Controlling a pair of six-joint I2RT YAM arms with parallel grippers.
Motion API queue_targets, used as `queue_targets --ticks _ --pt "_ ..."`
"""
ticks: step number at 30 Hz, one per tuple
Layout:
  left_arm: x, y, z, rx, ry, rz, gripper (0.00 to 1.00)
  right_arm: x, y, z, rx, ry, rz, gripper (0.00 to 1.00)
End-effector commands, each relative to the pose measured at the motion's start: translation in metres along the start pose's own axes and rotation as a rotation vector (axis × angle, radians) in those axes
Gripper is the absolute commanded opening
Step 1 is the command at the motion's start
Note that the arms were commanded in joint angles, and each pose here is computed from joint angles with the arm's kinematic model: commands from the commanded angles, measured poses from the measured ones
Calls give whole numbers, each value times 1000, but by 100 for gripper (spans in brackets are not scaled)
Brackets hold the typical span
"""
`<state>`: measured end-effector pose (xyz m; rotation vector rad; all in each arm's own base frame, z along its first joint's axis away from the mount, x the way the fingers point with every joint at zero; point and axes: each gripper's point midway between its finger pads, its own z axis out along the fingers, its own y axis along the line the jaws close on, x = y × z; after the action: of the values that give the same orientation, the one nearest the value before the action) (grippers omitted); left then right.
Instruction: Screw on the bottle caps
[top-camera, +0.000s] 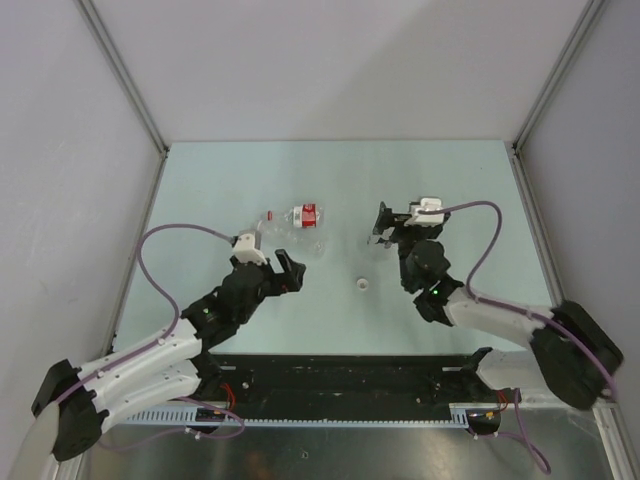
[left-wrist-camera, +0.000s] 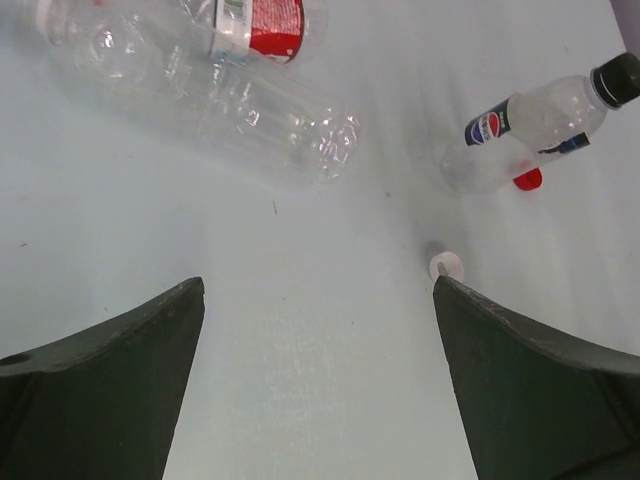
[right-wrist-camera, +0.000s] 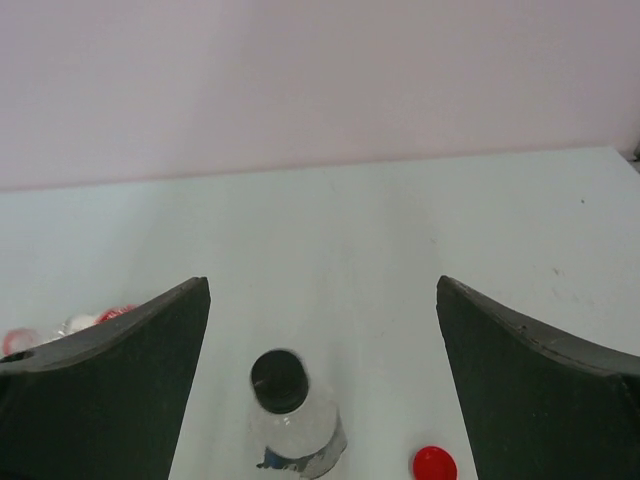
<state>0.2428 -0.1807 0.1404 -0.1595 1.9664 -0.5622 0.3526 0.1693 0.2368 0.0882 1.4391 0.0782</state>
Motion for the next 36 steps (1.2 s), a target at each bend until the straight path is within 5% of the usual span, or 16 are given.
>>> queue_targets --ticks 1,10,21,36 --pt "-4 -29 5 85 54 -9 99 -23 -11 -16 -21 64 110 99" --pt "40 -72 38 119 272 26 97 5 -82 -89 145 382 252 99" --pt "101 -118 73 156 470 50 78 14 -105 -116 215 435 312 99" --pt "122 -118 105 97 476 29 53 37 -110 -118 257 475 288 99"
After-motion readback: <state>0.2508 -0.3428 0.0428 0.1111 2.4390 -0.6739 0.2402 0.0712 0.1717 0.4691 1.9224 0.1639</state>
